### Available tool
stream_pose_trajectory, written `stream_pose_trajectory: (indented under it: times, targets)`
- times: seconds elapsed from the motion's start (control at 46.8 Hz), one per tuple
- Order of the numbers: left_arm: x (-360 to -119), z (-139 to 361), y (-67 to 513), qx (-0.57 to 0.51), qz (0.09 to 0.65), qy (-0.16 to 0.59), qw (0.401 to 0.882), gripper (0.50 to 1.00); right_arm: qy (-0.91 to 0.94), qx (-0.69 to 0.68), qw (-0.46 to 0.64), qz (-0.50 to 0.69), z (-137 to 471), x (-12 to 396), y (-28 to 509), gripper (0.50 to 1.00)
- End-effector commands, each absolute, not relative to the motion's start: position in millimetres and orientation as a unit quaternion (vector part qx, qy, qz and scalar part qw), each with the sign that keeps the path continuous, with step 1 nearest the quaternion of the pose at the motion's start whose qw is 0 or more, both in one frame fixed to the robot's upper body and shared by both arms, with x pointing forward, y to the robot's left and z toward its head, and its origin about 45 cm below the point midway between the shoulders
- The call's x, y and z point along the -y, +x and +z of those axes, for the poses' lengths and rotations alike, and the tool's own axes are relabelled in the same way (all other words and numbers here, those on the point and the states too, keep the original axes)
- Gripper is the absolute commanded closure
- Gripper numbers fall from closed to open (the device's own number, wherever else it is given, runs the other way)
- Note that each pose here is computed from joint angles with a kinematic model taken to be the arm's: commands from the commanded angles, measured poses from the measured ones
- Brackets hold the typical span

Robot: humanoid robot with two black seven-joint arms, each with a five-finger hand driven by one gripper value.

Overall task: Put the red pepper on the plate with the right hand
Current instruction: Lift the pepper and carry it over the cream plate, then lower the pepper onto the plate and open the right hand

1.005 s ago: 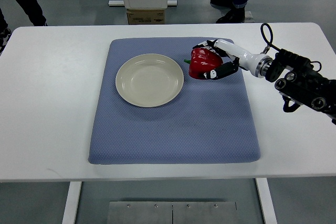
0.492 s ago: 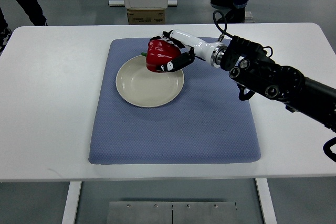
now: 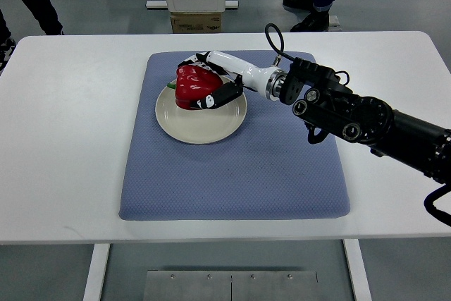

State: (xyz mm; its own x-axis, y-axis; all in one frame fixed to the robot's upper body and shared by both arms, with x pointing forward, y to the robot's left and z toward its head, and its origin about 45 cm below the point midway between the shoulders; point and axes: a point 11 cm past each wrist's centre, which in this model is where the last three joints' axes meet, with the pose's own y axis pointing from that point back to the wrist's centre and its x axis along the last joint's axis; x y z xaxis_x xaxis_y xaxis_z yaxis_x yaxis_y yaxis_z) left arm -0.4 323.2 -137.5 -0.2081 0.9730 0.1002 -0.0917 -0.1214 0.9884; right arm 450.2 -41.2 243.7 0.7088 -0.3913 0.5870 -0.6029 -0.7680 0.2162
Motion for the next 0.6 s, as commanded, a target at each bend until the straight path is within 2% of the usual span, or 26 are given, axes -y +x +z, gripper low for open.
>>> stream_pose_trajectory:
  times: [0.0, 0.577]
  targets:
    - [-322.9, -137.6, -0.3, -0.493, 0.601, 0.446, 0.443, 0.500, 0.906, 0.271, 0.195, 0.259, 237.9, 41.9, 446.7, 1.000]
    - [-322.9, -137.6, -0.3, -0.493, 0.601, 0.446, 0.443, 0.500, 0.904, 0.271, 0.219, 0.246, 212.4, 50.5, 439.7, 1.000]
